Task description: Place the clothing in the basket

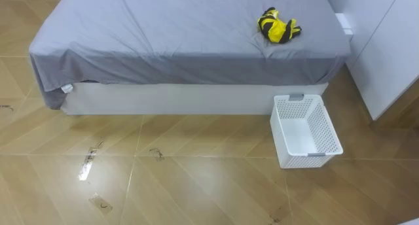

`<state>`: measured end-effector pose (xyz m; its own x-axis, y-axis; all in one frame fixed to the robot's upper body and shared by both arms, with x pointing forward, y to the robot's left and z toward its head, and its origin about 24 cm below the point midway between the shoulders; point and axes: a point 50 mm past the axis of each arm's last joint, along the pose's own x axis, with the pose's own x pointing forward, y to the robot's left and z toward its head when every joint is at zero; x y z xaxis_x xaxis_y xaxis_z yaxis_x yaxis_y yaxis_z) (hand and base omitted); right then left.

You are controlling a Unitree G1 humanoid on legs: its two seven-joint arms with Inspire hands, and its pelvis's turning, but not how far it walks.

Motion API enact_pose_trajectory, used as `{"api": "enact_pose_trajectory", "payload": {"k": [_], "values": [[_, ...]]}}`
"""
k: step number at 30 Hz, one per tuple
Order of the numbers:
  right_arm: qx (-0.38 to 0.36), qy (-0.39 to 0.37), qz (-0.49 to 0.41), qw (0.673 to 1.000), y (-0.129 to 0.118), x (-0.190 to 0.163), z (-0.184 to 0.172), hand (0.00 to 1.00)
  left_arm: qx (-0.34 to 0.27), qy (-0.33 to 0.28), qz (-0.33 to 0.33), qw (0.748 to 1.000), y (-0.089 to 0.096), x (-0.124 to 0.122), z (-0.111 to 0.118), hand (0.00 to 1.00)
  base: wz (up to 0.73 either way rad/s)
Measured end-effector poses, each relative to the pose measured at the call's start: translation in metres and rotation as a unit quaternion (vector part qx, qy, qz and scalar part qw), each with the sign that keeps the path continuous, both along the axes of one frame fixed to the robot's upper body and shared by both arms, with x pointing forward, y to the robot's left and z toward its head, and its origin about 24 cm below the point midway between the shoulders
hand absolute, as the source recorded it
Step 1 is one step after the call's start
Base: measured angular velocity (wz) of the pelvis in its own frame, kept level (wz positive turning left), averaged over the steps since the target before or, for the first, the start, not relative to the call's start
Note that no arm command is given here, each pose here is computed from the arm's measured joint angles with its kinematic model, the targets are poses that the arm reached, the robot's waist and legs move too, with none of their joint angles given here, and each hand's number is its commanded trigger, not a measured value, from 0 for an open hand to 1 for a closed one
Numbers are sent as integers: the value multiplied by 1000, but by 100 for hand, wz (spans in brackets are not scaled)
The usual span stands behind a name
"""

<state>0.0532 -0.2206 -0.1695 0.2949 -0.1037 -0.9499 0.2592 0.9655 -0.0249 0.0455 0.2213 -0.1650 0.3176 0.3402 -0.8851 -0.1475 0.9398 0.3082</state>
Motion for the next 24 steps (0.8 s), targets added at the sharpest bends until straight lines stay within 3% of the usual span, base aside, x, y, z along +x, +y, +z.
{"api": "enact_pose_trajectory", "payload": {"k": [24], "values": [[14, 1, 3, 1000, 1, -3, 0, 0, -10, 1, 1, 1000, 0, -1, 0, 0, 0]]}}
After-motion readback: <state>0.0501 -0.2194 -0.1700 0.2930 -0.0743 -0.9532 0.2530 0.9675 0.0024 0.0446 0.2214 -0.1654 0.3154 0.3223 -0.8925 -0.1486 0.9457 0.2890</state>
